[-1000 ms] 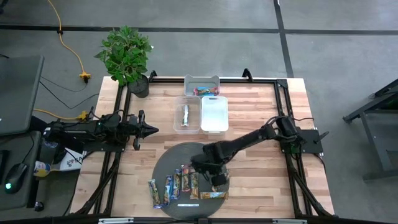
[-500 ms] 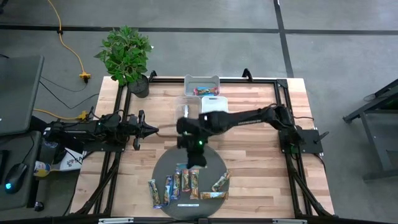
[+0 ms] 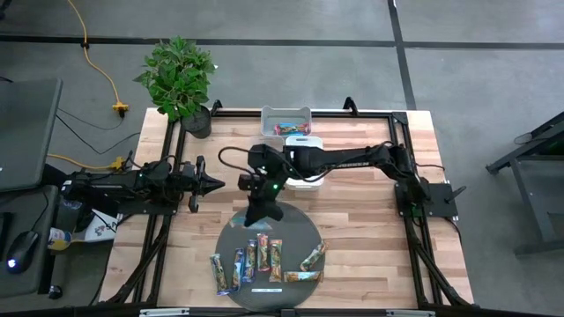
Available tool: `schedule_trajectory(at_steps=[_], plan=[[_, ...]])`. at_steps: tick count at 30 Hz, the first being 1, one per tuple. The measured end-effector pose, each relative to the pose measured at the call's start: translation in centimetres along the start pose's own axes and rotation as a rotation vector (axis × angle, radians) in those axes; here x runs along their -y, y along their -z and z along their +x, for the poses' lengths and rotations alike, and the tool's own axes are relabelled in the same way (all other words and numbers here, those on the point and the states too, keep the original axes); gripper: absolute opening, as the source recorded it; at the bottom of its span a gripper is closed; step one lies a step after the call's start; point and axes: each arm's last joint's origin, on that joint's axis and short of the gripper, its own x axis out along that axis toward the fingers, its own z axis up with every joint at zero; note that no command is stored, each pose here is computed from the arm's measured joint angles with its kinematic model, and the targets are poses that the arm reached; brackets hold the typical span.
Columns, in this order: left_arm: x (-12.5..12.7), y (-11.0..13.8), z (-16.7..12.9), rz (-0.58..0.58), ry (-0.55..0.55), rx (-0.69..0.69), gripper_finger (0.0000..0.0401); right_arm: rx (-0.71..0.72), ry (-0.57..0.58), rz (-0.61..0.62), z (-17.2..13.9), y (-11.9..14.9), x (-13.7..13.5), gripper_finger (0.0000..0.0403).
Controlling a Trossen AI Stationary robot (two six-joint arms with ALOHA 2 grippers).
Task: Pick and place Granola Bars by type
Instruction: Put the yellow granola bar into the transparent bin
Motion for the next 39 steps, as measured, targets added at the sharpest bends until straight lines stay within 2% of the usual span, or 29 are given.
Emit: schedule_trajectory(at_steps=[4, 10, 20, 25, 28, 30, 33, 39], plan=[[0.0, 0.0, 0.0, 0.000, 0.000, 0.000, 0.0000, 0.065, 0.109, 0.015, -0.8, -0.5, 0.9, 0.0040], [0.0, 0.0, 0.0, 0.000, 0.000, 0.000, 0.0000, 0.211, 0.338, 0.101, -2.6, -1.3, 2.7, 0.0041], [0.0, 0.0, 0.0, 0.000, 0.000, 0.000, 0.0000, 0.420, 0.797, 0.405, -6.0, -1.1, 6.0, 0.0041], [0.0, 0.0, 0.0, 0.000, 0.000, 0.000, 0.0000, 0.506, 1.091, 0.517, -7.1, 0.0, 6.9, 0.0045], [0.0, 0.0, 0.0, 0.000, 0.000, -0.001, 0.0000, 0.611, 1.216, 0.599, -7.6, 0.4, 7.1, 0.0041], [0.0, 0.0, 0.0, 0.000, -0.001, 0.000, 0.0000, 0.695, 1.257, 0.665, -7.8, 0.5, 7.2, 0.0037], [0.0, 0.0, 0.0, 0.000, 0.000, 0.000, 0.0000, 0.796, 1.258, 0.739, -7.9, 0.5, 7.2, 0.0036], [0.0, 0.0, 0.0, 0.000, 0.000, 0.000, 0.0000, 0.858, 1.242, 0.830, -7.0, 0.9, 8.2, 0.0040]])
